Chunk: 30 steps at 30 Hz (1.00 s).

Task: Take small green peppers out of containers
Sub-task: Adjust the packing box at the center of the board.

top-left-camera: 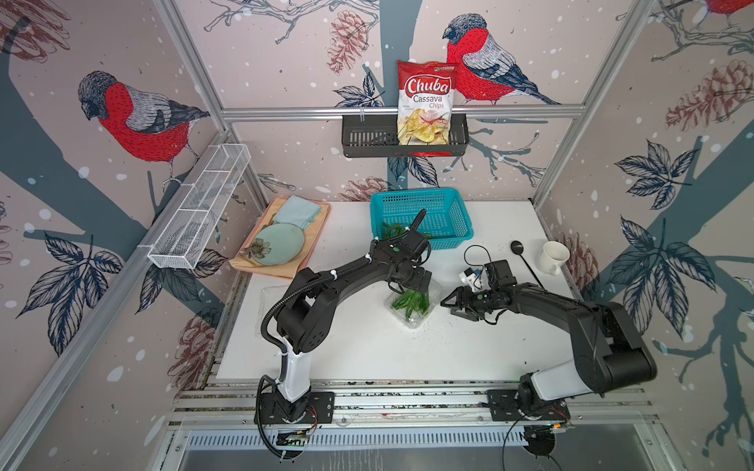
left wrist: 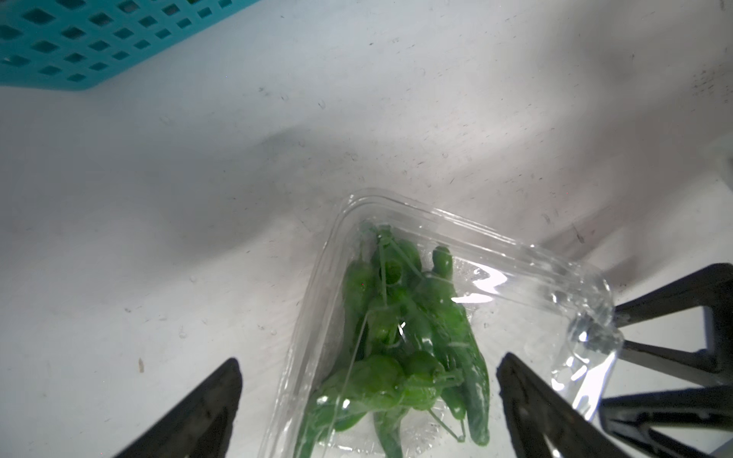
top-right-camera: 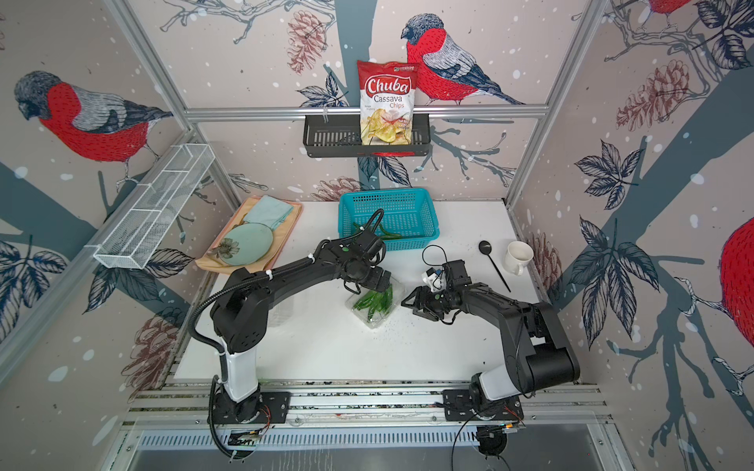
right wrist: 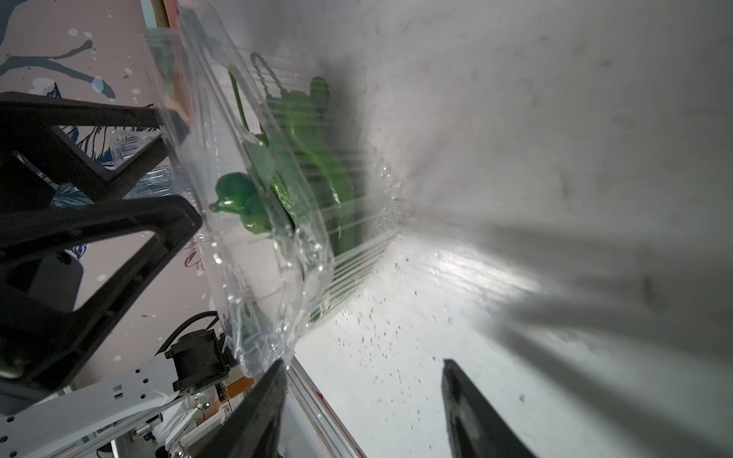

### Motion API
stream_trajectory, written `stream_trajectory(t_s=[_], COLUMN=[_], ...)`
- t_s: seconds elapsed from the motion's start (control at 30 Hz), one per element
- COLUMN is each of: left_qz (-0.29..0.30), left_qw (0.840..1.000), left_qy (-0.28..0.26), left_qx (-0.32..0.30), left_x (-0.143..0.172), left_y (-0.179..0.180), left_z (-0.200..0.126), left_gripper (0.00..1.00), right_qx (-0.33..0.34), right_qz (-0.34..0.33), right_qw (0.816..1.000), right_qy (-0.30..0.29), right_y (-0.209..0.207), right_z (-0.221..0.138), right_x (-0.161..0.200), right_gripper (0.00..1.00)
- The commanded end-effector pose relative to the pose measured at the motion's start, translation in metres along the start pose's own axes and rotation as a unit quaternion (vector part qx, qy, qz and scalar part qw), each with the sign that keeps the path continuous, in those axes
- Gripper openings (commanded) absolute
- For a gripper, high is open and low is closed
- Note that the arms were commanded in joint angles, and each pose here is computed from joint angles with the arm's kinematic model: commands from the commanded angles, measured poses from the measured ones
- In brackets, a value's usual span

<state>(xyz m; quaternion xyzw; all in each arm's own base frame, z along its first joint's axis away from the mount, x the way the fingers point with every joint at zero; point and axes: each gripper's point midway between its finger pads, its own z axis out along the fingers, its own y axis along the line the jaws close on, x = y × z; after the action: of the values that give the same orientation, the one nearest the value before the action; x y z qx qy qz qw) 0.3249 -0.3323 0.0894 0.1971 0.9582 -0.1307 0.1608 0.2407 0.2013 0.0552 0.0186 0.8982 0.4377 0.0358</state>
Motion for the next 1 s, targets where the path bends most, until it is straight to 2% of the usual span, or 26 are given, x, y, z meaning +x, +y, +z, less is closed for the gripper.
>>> stream_trajectory(t_s=[0.0,0.47,0.97], left_qz=[-0.023,-0.066,-0.111], left_qw=[1.000,0.996,0.988], left_qy=[-0.001,-0.007,-0.013], left_qx=[0.018,0.066,0.111], left_x=[-0.002,0.000,0.006], left_y=[-0.007,-0.020,-0.031], left_z=[0.003,0.003,-0.003], left_gripper=[0.97,0.97,0.97], right_qx=[-0.016,0.008,-0.038], right_qz=[-0.009,-0.001,0.014], right_qw=[1.000,1.000,0.996], right_qy=[0.000,-0.014,-0.076], right_y=[0.006,-0.003,0.005], right_z=[0.008,0.022,0.007], right_x=[-0.004,-0.019,-0.030], right_gripper=[0.62,0.58,0.59])
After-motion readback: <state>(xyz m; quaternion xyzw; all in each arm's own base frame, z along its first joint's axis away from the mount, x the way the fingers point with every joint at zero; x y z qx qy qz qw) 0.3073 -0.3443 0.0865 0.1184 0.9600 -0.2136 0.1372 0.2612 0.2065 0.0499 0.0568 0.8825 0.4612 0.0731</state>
